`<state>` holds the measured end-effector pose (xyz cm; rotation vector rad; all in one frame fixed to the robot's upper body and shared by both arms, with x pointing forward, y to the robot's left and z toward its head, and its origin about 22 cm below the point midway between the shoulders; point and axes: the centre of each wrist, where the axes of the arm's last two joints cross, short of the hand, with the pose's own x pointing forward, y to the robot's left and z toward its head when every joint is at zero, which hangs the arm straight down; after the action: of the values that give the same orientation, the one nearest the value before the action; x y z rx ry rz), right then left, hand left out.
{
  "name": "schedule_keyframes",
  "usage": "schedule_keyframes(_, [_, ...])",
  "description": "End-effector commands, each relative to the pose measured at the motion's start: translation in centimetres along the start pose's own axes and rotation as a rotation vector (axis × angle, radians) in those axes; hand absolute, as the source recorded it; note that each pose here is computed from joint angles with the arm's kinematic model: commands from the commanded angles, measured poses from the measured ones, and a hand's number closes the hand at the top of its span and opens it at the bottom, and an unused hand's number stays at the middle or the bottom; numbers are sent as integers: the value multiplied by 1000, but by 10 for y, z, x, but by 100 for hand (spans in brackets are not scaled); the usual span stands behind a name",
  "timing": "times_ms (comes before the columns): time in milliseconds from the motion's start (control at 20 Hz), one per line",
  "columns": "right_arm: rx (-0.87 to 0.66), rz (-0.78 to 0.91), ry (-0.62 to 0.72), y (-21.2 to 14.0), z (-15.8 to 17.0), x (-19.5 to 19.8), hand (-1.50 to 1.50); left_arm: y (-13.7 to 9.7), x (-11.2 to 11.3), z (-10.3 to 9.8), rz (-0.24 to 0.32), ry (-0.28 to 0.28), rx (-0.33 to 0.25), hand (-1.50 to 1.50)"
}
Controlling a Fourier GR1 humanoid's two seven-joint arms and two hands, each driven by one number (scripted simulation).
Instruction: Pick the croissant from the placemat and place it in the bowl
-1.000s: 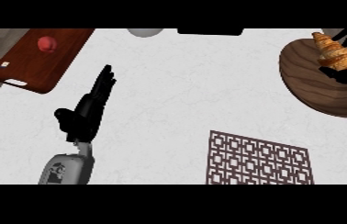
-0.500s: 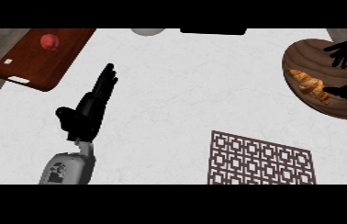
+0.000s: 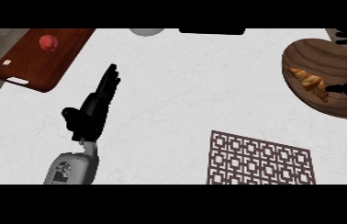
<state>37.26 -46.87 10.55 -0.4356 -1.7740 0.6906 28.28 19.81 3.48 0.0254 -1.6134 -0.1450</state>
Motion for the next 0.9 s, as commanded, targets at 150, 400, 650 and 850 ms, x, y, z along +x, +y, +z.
schedule_keyframes(150, [-131, -182, -31, -40, 16, 4, -150, 1, 1, 5, 5, -4, 3, 0])
schedule_keyframes(400, [-130, -284, 15, -74, 34, 9, -150, -9, 7, -2, 8, 3, 6, 0])
schedule_keyframes(650, [-105, -377, 43, -67, 69, -13, -150, -1, -3, 7, -3, -14, -5, 0])
schedule_keyframes(850, [-72, -417, 15, -85, 72, -4, -150, 10, -14, 3, -9, 5, 8, 0])
